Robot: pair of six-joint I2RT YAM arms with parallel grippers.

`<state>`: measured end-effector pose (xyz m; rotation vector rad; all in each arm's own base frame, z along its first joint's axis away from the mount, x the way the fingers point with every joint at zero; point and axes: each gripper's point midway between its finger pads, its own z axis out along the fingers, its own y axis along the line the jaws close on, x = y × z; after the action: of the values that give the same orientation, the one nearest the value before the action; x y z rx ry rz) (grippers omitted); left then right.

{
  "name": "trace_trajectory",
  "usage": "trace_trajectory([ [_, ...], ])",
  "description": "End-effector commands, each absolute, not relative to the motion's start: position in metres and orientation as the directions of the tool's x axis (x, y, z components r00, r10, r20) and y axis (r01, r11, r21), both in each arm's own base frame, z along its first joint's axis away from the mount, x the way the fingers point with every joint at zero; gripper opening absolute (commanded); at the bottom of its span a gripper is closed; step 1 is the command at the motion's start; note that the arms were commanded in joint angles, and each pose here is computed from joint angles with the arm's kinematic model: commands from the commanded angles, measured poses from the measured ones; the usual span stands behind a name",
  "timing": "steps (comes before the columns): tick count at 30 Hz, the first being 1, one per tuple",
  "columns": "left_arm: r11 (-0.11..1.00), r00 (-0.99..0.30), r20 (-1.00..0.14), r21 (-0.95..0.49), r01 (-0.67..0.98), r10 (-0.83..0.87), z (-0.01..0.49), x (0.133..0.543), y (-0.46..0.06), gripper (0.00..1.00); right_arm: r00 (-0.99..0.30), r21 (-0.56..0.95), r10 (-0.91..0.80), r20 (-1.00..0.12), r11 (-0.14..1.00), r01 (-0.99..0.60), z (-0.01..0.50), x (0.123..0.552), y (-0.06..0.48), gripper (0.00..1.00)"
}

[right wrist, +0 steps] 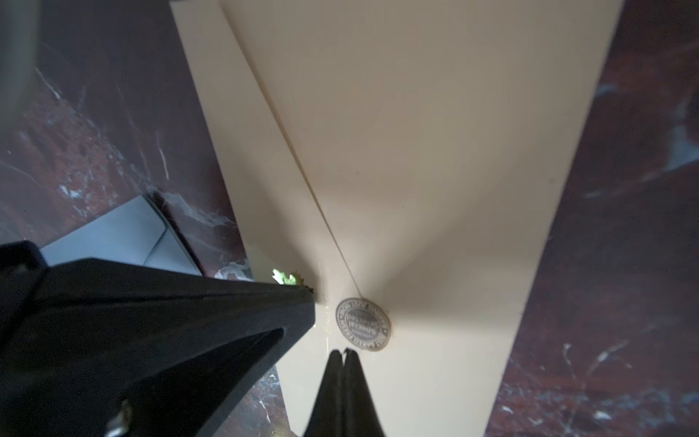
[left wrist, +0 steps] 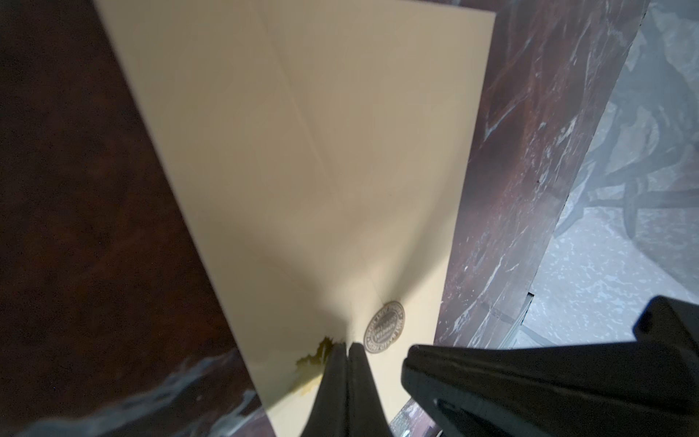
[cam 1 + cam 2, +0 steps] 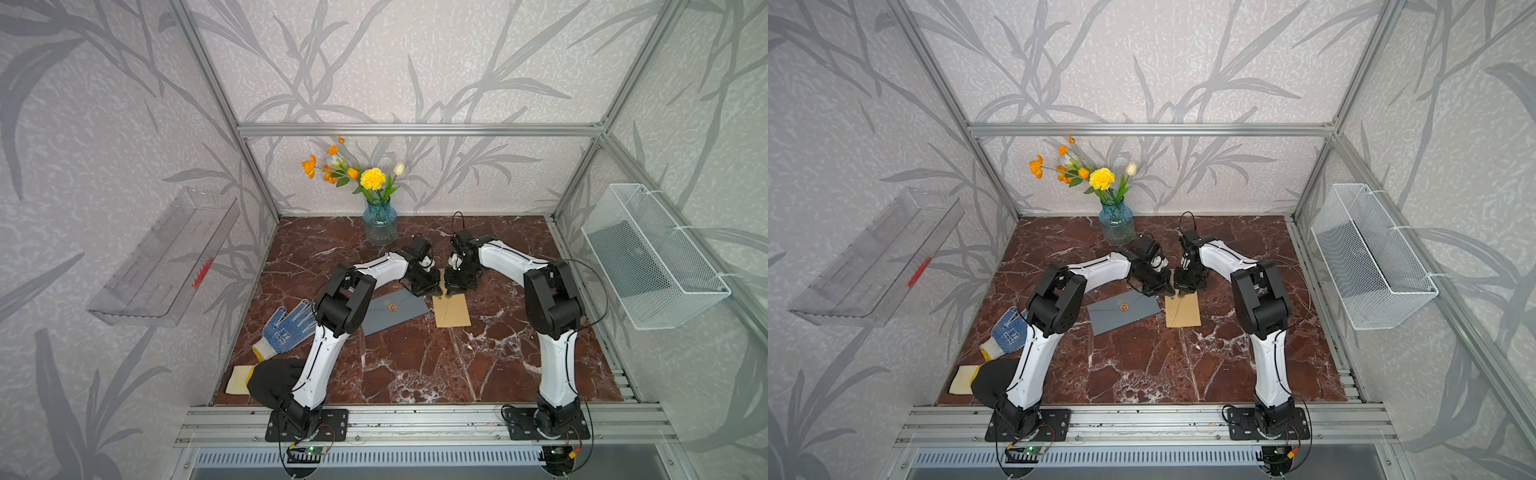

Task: Fold the letter paper in half and place it into the envelope
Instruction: Fold the envelope flap on the envelope.

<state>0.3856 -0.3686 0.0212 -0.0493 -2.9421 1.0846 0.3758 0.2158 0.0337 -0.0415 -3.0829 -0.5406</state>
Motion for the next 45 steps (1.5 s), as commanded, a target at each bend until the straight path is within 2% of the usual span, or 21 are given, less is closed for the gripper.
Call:
trace_trajectory([
  [1,0.835,-0.995,0.094,-0.550,-0.021,0.038,-0.012,0.358,-0.351,0.00,-0.999,0.315,0.037,0.027,0.948,0.043,0.023,0.378,0.212,0.00],
  [12,0.836,-0.995,0.094,-0.549,-0.019,0.040,-0.010,0.357,-0.350,0.00,-0.995,0.256,0.032,0.093,0.965,0.055,-0.012,0.359,0.200,0.00],
  [16,0.836,-0.995,0.095,-0.548,-0.020,0.039,-0.010,0.357,-0.349,0.00,-0.992,0.178,0.042,0.123,0.982,0.064,-0.021,0.351,0.186,0.00],
  [23,0.840,-0.995,0.092,-0.542,-0.020,0.035,-0.010,0.358,-0.347,0.00,-0.988,0.062,0.053,0.148,0.996,0.063,-0.022,0.332,0.160,0.00],
  [31,0.843,-0.995,0.089,-0.537,-0.021,0.032,-0.012,0.357,-0.346,0.00,-0.983,0.000,0.045,0.176,0.999,0.045,-0.024,0.317,0.145,0.00],
  [34,0.831,-0.997,0.072,-0.556,-0.009,0.037,-0.006,0.362,-0.352,0.00,-0.988,0.044,0.024,0.154,0.999,0.031,-0.021,0.324,0.153,0.00],
  [38,0.809,-0.996,-0.001,-0.584,0.071,0.087,0.027,0.376,-0.367,0.00,-0.997,0.137,-0.015,0.080,0.991,-0.004,0.002,0.345,0.172,0.00],
  [41,0.807,-0.989,-0.094,-0.572,0.144,0.111,0.067,0.392,-0.372,0.09,-0.999,0.188,-0.038,-0.021,0.981,-0.042,0.039,0.364,0.182,0.00],
  [42,0.808,-0.985,-0.131,-0.565,0.167,0.112,0.083,0.397,-0.372,0.18,-0.997,0.202,-0.046,-0.060,0.978,-0.057,0.054,0.370,0.184,0.03],
  [43,0.814,-0.978,-0.172,-0.548,0.193,0.116,0.098,0.402,-0.369,0.28,-0.994,0.215,-0.052,-0.098,0.974,-0.072,0.069,0.375,0.185,0.14],
  [44,0.821,-0.973,-0.201,-0.532,0.209,0.117,0.109,0.405,-0.366,0.37,-0.990,0.224,-0.056,-0.132,0.971,-0.085,0.082,0.379,0.186,0.30],
  [45,0.830,-0.965,-0.235,-0.512,0.222,0.113,0.121,0.408,-0.360,0.50,-0.984,0.232,-0.058,-0.169,0.968,-0.097,0.096,0.383,0.185,0.60],
])
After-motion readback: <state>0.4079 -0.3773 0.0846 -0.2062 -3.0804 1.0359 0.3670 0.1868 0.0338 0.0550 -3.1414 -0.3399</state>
